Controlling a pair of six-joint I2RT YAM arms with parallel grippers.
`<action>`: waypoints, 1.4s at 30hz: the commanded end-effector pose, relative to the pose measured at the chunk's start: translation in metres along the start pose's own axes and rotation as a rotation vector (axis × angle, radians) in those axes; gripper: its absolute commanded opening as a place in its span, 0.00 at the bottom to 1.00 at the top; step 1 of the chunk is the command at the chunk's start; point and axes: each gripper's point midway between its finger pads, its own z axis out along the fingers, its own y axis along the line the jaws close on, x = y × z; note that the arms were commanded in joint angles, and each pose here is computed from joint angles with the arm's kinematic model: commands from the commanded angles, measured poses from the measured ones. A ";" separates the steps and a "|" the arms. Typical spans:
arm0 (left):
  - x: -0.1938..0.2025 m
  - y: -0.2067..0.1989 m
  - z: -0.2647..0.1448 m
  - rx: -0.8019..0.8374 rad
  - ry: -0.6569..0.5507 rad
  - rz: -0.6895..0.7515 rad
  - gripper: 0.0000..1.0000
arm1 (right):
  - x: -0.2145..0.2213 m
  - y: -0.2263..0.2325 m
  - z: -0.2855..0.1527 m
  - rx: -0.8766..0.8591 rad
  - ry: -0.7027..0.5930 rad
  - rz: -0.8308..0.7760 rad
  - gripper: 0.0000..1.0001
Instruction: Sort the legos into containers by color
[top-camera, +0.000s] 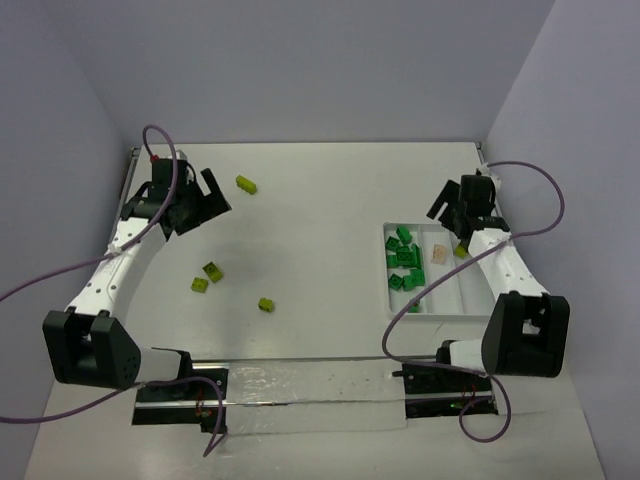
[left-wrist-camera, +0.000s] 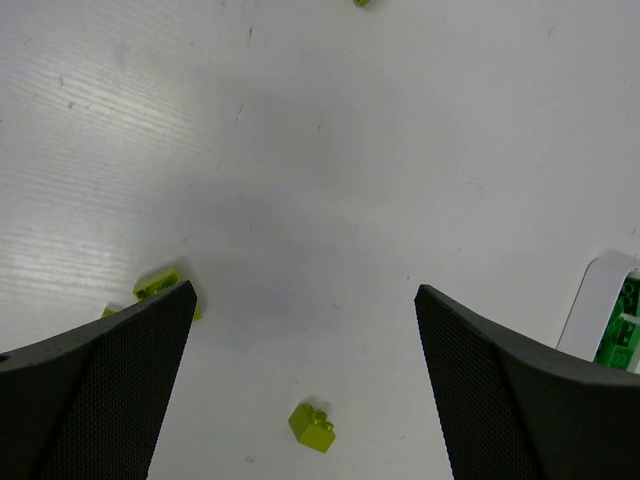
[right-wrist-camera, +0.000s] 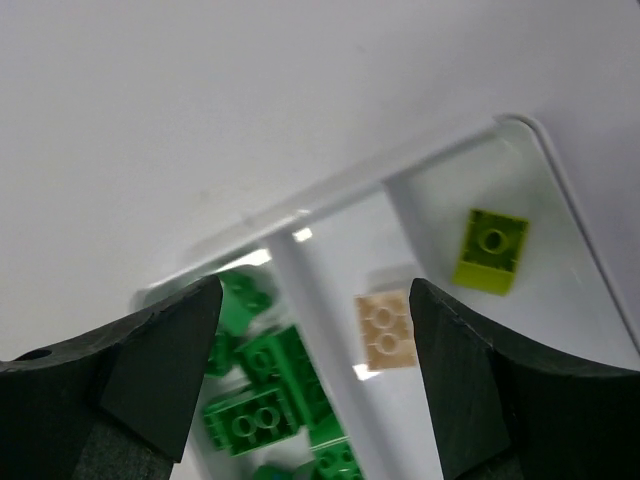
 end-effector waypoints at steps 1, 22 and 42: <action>-0.011 -0.018 0.040 0.026 0.006 -0.067 0.99 | -0.047 0.056 -0.043 -0.147 -0.154 -0.058 0.83; -0.070 -0.052 0.229 -0.254 -0.028 -0.162 0.87 | -0.042 0.121 -0.100 -0.382 -0.183 -0.165 0.87; -0.048 -0.057 0.257 -0.250 0.004 -0.092 0.24 | -0.039 0.128 -0.104 -0.420 -0.166 -0.156 0.89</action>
